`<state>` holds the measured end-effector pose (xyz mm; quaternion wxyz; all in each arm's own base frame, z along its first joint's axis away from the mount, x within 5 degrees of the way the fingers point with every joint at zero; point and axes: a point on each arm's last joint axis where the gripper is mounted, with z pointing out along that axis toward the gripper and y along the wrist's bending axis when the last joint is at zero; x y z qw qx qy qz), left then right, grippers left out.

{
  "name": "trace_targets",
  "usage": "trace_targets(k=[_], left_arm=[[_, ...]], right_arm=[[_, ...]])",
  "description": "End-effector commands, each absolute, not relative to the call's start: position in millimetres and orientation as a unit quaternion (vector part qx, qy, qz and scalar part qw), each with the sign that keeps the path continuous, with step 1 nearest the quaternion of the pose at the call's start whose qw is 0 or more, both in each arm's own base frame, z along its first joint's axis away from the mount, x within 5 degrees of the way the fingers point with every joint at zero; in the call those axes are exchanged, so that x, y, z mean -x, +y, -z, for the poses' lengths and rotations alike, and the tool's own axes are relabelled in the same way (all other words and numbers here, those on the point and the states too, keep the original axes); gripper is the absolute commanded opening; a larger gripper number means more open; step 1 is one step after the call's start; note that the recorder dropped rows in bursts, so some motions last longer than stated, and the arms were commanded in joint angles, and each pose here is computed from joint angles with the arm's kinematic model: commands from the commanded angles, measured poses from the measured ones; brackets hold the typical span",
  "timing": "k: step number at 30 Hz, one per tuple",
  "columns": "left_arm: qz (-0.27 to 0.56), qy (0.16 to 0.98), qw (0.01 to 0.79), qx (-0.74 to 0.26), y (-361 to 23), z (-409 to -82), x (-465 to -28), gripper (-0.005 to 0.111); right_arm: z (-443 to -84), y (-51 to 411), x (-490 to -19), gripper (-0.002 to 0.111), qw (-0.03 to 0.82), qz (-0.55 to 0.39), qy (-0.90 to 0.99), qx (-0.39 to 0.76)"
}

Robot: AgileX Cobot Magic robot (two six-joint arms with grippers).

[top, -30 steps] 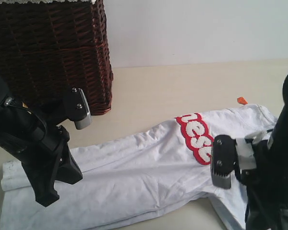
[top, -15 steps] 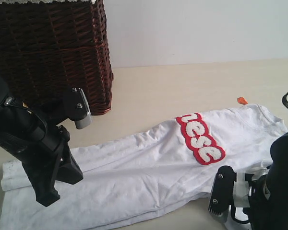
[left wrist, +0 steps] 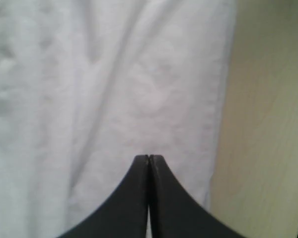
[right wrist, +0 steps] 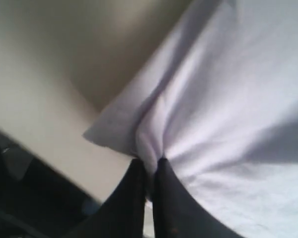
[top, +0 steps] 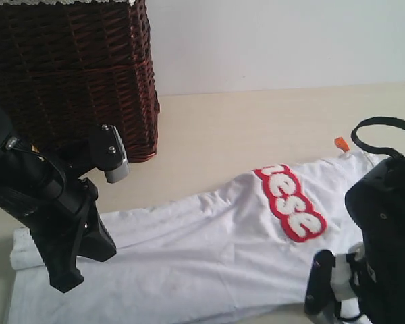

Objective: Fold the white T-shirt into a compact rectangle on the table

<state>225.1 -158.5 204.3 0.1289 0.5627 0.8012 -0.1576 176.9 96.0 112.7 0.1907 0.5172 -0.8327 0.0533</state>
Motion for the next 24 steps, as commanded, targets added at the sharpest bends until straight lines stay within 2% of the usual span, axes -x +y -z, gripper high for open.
trace_targets(k=[1, 7, 14, 24], left_arm=[[0.165, 0.802, 0.129, -0.559, -160, -206, -223, 0.001], [0.166, 0.803, 0.129, -0.558, -161, -206, -223, 0.001], [0.165, 0.803, 0.131, -0.558, -161, -206, -224, 0.001], [0.16, 0.803, 0.142, -0.556, -161, -206, -226, 0.001]], right_arm=[[-130, 92, -157, 0.0, 0.266, -0.012, -0.814, -0.516], [-155, 92, -169, 0.0, 0.205, -0.047, -0.815, -0.539], [-187, 91, -208, 0.0, 0.127, -0.159, -0.781, -0.591], [-202, 120, -259, 0.0, -0.11, -0.227, -0.636, -0.729]])
